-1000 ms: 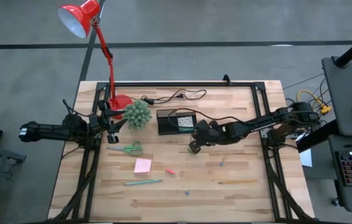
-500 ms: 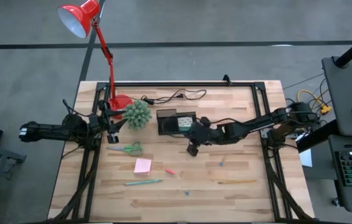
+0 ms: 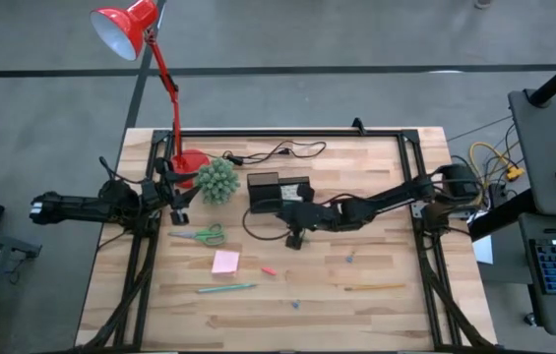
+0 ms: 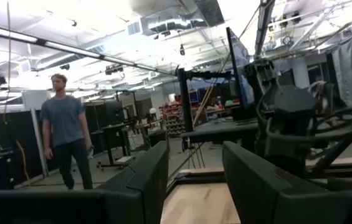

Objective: Pick and place office supplies into organizer
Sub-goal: Put the blue eraser into the desk organizer

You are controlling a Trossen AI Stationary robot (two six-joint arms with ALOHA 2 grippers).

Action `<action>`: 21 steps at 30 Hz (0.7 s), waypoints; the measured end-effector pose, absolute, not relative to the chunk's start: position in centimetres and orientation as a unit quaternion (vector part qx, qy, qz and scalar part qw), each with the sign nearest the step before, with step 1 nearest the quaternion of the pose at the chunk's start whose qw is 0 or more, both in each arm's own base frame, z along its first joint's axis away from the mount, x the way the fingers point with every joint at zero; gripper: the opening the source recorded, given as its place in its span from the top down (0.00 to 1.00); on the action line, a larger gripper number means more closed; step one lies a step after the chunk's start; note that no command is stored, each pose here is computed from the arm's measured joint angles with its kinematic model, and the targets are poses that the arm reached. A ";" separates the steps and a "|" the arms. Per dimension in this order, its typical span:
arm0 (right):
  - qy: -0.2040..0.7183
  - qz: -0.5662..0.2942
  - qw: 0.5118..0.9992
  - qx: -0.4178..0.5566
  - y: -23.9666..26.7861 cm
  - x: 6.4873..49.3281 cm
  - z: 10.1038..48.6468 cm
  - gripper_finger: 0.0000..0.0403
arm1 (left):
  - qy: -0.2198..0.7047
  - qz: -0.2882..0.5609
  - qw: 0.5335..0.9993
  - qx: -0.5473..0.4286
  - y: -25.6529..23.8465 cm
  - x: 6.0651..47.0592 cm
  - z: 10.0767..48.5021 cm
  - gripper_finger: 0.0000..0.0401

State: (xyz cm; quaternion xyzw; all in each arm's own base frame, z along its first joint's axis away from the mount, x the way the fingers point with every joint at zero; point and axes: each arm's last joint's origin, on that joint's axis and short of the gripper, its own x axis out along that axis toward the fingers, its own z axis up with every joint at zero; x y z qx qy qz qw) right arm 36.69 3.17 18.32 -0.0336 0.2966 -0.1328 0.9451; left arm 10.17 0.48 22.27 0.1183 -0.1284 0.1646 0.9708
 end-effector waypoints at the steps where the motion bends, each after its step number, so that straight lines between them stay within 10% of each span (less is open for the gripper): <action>1: 0.301 -0.133 0.943 -0.037 3.1 37.0 18.1 0.94 | -0.129 0.167 0.970 0.118 0.5 10.2 22.3 0.65; 21: 0.346 -0.125 0.923 -0.111 2.1 43.3 16.8 0.94 | -0.116 0.186 0.969 0.117 0.6 10.3 22.1 0.65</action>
